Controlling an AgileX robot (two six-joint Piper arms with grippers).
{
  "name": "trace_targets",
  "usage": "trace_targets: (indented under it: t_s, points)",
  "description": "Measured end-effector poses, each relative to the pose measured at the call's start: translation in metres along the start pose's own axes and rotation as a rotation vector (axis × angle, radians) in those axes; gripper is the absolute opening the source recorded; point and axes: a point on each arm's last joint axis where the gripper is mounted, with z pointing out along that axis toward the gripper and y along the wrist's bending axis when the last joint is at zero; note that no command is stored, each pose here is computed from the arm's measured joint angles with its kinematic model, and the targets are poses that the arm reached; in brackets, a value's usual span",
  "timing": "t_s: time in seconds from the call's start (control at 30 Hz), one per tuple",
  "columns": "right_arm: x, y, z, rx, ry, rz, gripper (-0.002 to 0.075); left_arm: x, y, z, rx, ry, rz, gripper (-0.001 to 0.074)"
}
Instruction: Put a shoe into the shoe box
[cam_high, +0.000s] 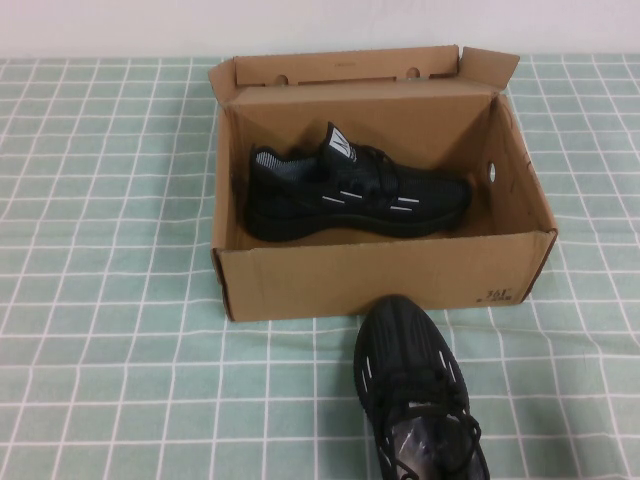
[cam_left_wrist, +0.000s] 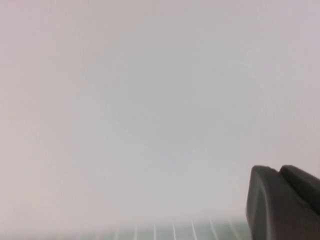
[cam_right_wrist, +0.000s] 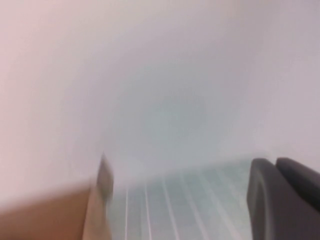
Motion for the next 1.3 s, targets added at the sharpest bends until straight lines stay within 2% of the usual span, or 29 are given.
trace_targets:
  t_s: [0.1,0.27,0.4,0.47,0.57,0.67,0.83,1.0,1.13,1.3]
  points:
    - [-0.007,-0.004,0.000,0.046,-0.084,0.076,-0.0007,-0.006,0.001,0.000,-0.008,-0.068,0.000,0.0002]
    - [-0.012,-0.014,-0.002,0.137,-0.148,0.231,-0.0007,-0.007,0.001,0.000,-0.010,-0.079,-0.002,0.0002]
    - [-0.018,-0.018,-0.003,0.177,-0.220,0.298,-0.0007,-0.008,0.001,0.000,-0.010,-0.083,-0.002,0.0002]
    - [-0.018,-0.015,-0.003,0.140,-0.214,0.235,-0.0007,-0.009,0.001,0.000,-0.012,-0.102,-0.002,0.0002]
    - [-0.025,0.000,-0.003,0.003,-0.266,-0.017,-0.0007,-0.014,0.002,-0.001,-0.017,-0.156,-0.024,0.0002]
    - [-0.040,0.018,-0.003,-0.131,-0.331,-0.171,-0.0007,-0.025,0.003,-0.003,-0.021,-0.275,-0.093,0.0002]
    - [-0.082,0.041,-0.003,-0.279,-0.434,-0.028,-0.0007,-0.046,0.006,-0.013,0.007,-0.538,-0.268,0.0002]
    - [-0.126,0.056,-0.004,-0.327,-0.502,0.070,-0.0007,-0.065,0.007,-0.012,0.047,-0.577,-0.392,0.0002]
    - [-0.154,0.069,0.006,-0.329,-0.380,0.147,-0.0007,-0.096,0.007,-0.009,0.062,-0.558,-0.417,0.0002]
    - [-0.176,0.083,0.031,-0.253,-0.153,0.060,-0.0007,-0.133,0.007,0.000,0.074,-0.466,-0.464,0.0002]
